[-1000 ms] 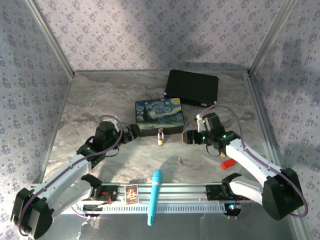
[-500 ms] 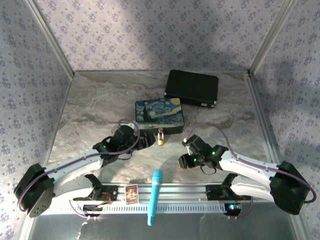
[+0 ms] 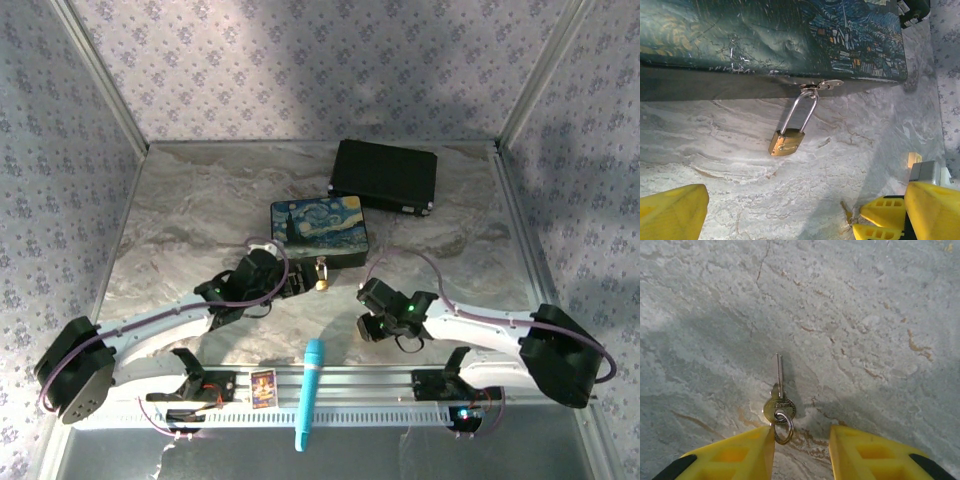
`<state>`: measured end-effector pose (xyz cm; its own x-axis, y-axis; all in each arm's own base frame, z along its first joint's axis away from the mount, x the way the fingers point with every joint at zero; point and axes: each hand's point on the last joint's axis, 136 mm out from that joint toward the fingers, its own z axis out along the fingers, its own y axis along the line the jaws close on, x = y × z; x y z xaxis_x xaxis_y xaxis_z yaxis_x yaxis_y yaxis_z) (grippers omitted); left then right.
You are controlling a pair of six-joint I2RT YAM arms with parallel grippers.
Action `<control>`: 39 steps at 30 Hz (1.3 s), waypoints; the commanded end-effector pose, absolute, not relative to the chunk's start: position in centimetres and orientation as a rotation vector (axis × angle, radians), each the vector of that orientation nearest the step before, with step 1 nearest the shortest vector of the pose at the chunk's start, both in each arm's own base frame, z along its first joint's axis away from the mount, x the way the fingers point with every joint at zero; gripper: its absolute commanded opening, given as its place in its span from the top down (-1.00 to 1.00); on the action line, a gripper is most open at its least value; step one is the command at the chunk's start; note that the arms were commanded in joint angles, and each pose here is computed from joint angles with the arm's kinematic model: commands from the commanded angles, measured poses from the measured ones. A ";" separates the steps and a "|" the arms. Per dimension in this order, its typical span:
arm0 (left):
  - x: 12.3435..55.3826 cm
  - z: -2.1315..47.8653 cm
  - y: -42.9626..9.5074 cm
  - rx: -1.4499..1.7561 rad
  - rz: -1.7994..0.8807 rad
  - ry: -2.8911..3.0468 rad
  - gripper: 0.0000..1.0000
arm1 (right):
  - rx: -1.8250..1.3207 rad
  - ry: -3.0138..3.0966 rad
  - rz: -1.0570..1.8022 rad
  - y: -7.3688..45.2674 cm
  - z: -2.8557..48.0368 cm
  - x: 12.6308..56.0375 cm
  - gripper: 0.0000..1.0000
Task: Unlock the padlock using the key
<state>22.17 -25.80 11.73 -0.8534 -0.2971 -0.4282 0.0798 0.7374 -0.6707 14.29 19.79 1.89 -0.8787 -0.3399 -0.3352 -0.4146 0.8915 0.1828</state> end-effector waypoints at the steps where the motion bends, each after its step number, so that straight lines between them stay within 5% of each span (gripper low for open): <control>1: 22.7 12.3 -25.9 -0.176 -0.955 2.391 -1.00 | -0.587 2.746 0.370 21.2 1.9 14.6 0.31; 27: 22.6 11.6 -25.4 -0.184 -0.908 2.416 -1.00 | -0.600 2.733 0.380 22.7 2.7 14.7 0.32; 39: 22.7 11.2 -25.0 -0.208 -0.890 2.417 -1.00 | -0.624 2.763 0.276 21.6 1.2 14.5 0.53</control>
